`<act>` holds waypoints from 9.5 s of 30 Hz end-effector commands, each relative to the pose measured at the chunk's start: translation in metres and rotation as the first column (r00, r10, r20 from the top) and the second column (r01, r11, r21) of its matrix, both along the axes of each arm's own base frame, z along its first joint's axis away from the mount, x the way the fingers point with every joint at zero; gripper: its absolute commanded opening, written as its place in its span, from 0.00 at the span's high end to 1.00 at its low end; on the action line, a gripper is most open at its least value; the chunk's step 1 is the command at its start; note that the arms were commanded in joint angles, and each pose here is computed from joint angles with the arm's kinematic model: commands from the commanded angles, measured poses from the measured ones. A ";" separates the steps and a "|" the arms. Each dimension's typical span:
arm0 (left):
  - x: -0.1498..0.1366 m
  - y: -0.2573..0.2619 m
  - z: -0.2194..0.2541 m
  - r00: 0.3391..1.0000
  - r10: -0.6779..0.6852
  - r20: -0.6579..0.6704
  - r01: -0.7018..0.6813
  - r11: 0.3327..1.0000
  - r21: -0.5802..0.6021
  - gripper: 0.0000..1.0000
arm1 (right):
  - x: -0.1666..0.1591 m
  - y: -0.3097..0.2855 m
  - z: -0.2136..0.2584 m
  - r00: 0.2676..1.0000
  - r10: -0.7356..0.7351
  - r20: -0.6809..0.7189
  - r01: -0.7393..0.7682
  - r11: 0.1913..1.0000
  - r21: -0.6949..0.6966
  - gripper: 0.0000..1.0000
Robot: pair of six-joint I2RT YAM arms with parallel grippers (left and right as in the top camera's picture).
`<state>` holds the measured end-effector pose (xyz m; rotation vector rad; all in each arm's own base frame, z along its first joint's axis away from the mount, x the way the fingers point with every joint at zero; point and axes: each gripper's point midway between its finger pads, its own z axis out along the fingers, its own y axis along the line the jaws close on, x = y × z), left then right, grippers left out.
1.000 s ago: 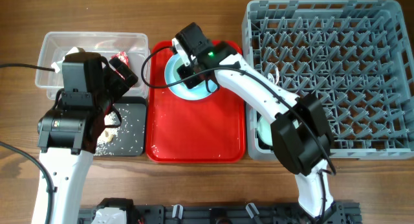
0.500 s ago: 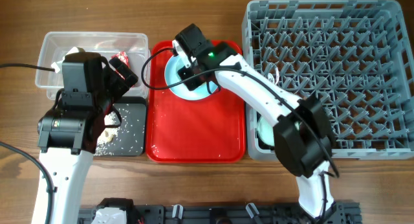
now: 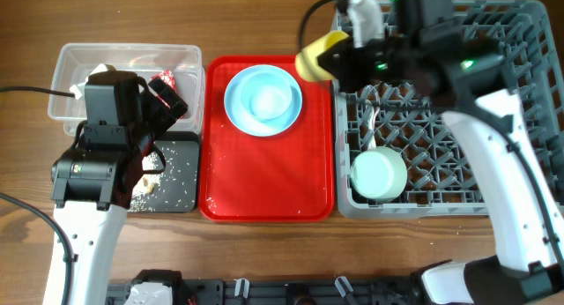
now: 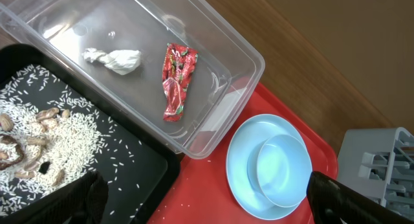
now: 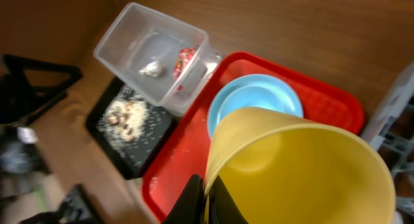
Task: Sort waste into correct bins and load items into the dishwasher rack
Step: 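Carry the yellow cup into the dish rack and place it, then move the right gripper to the light-blue small bowl and grasp it, then carry the light-blue bowl into the dish rack and set it down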
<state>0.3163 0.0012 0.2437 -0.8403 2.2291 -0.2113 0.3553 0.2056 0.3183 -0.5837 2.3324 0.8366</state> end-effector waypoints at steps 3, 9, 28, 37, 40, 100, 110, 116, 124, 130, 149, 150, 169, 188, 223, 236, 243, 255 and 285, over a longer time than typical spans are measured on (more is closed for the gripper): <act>0.002 0.000 0.007 1.000 -0.007 0.016 0.007 1.000 0.004 0.00 | -0.017 -0.020 0.004 0.968 0.247 -0.051 -0.204 0.886 0.418 0.96; 0.002 0.000 0.007 1.000 -0.007 0.016 0.007 1.000 0.004 0.00 | -0.014 -0.078 -0.034 0.973 0.211 -0.096 -0.099 0.755 0.648 0.96; 0.002 0.000 0.007 1.000 -0.007 0.016 0.007 1.000 0.004 0.00 | 0.011 -0.156 -0.150 0.973 0.034 -0.227 0.142 0.685 0.714 0.96; 0.002 0.000 0.007 1.000 -0.007 0.016 0.007 1.000 0.004 0.00 | 0.013 -0.155 -0.168 0.967 0.086 -0.241 0.133 0.635 0.761 0.96; 0.002 0.000 0.007 1.000 -0.007 0.016 0.007 1.000 0.004 0.00 | 0.014 -0.155 -0.168 0.968 0.086 -0.237 0.129 0.637 0.760 0.96; 0.002 0.000 0.007 1.000 -0.007 0.016 0.007 1.000 0.004 0.00 | 0.020 -0.179 -0.105 0.814 -0.570 0.113 0.576 0.767 -0.284 0.96; 0.002 0.000 0.007 1.000 -0.007 0.016 0.007 1.000 0.004 0.00 | 0.033 -0.165 -0.197 0.853 -0.508 -0.119 0.434 0.817 -0.379 0.95; 0.002 0.000 0.007 1.000 -0.007 0.016 0.007 1.000 0.004 0.00 | 0.003 -0.186 -0.213 0.777 -0.600 -0.189 0.441 0.734 -0.516 0.95; 0.002 0.000 0.007 1.000 -0.007 0.016 0.007 1.000 0.004 0.00 | 0.008 -0.179 -0.201 0.791 -0.581 -0.192 0.444 0.761 -0.473 0.91; 0.002 0.000 0.007 1.000 -0.007 0.016 0.007 1.000 0.004 0.00 | 0.040 -0.137 -0.109 0.885 -0.450 -0.118 0.423 0.884 -0.200 0.90; 0.002 0.000 0.007 1.000 -0.007 0.016 0.007 1.000 0.004 0.00 | 0.009 0.150 -0.185 0.988 0.154 0.008 -0.143 0.937 -0.319 0.67; 0.002 0.000 0.007 1.000 -0.007 0.016 0.007 1.000 0.004 0.00 | 0.010 0.152 -0.197 0.988 0.155 -0.007 -0.149 0.933 -0.328 0.67; 0.002 0.000 0.007 1.000 -0.007 0.016 0.007 1.000 0.004 0.00 | 0.029 0.159 -0.273 0.990 0.132 -0.047 -0.140 0.912 -0.385 0.67; 0.002 0.000 0.007 1.000 -0.007 0.016 0.007 1.000 0.004 0.00 | 0.055 0.138 -0.217 0.992 0.073 0.099 -0.028 0.919 -0.393 0.67; 0.002 0.000 0.007 1.000 -0.007 0.016 0.007 1.000 0.004 0.00 | 0.065 0.111 -0.082 0.970 -0.021 0.242 0.065 0.983 -0.174 0.96; 0.002 0.000 0.007 1.000 -0.007 0.016 0.007 1.000 0.004 0.00 | 0.066 -0.067 -0.024 0.990 0.089 -0.108 -0.017 0.841 0.541 0.96; 0.002 0.000 0.007 1.000 -0.007 0.016 0.007 1.000 0.004 0.00 | 0.063 -0.090 -0.062 0.957 0.235 -0.171 -0.045 0.703 0.710 0.96; 0.002 0.000 0.007 1.000 -0.007 0.016 0.007 1.000 0.004 0.00 | 0.070 -0.106 -0.156 0.896 0.098 -0.434 0.220 0.749 0.625 0.96; 0.002 0.000 0.007 1.000 -0.007 0.016 0.007 1.000 0.004 0.00 | 0.076 -0.246 -0.107 0.783 -0.574 -0.241 0.620 0.750 0.230 0.67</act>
